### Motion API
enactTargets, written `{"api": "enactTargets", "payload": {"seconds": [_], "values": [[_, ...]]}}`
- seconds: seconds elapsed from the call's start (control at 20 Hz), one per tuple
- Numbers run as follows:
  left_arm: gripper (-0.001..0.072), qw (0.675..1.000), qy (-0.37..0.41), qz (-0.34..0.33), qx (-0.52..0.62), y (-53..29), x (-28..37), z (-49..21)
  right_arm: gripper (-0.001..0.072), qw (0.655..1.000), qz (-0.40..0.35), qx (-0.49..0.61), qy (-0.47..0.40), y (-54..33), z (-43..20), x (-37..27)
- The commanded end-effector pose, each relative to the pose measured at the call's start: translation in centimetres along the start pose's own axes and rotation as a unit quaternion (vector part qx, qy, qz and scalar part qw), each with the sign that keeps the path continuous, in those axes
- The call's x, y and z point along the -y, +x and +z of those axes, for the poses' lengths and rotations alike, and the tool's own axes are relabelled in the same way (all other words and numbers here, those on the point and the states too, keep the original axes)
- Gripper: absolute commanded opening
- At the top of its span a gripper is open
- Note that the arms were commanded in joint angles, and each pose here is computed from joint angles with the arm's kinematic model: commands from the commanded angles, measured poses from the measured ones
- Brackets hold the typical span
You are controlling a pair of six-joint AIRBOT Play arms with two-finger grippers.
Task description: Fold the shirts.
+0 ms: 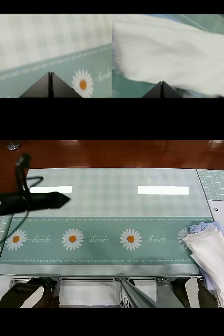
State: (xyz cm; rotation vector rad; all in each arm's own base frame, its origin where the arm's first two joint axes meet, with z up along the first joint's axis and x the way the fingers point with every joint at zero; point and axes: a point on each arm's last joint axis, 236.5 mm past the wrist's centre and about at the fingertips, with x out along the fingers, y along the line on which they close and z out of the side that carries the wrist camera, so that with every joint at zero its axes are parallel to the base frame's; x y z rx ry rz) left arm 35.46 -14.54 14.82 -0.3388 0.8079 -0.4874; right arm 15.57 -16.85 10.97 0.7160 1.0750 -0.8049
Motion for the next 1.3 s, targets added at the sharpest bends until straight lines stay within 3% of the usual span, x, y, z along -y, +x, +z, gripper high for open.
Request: {"api": "enactTargets", "payload": {"seconds": [0.0, 0.05, 0.15, 0.25, 0.4, 0.55, 1.25], "values": [[0.0029, 0.996, 0.037, 0.002, 0.078, -3.3, 1.2, 10.0, 0.0023, 0.926, 0.361, 0.069, -0.084, -7.8, 5.9, -20.1], [0.0029, 0.995, 0.047, -0.008, 0.083, -3.8, 2.6, 12.1, 0.0022, 0.902, 0.404, 0.075, -0.134, -9.6, 5.1, -25.0], [0.0029, 0.994, 0.075, -0.028, 0.071, -3.4, 4.8, 13.9, 0.0023, 0.875, 0.409, 0.057, -0.252, -8.8, 0.2, -31.6], [0.0029, 0.997, 0.082, 0.006, 0.002, -0.4, 2.9, 10.8, 0.0023, 0.87, 0.313, 0.02, -0.38, -2.6, -6.4, -34.5], [0.003, 0.983, 0.015, 0.131, -0.127, 4.4, -6.3, 1.7, 0.0023, 0.875, 0.138, -0.01, -0.465, 7.6, -11.7, -33.7], [0.0031, 0.97, -0.063, 0.162, -0.173, 5.4, -10.5, -3.2, 0.0023, 0.871, 0.076, -0.026, -0.484, 12.0, -13.3, -33.0], [0.0031, 0.97, -0.041, 0.159, -0.178, 5.3, -10.6, -3.3, 0.0023, 0.872, 0.074, -0.035, -0.482, 12.3, -13.7, -32.9]]}}
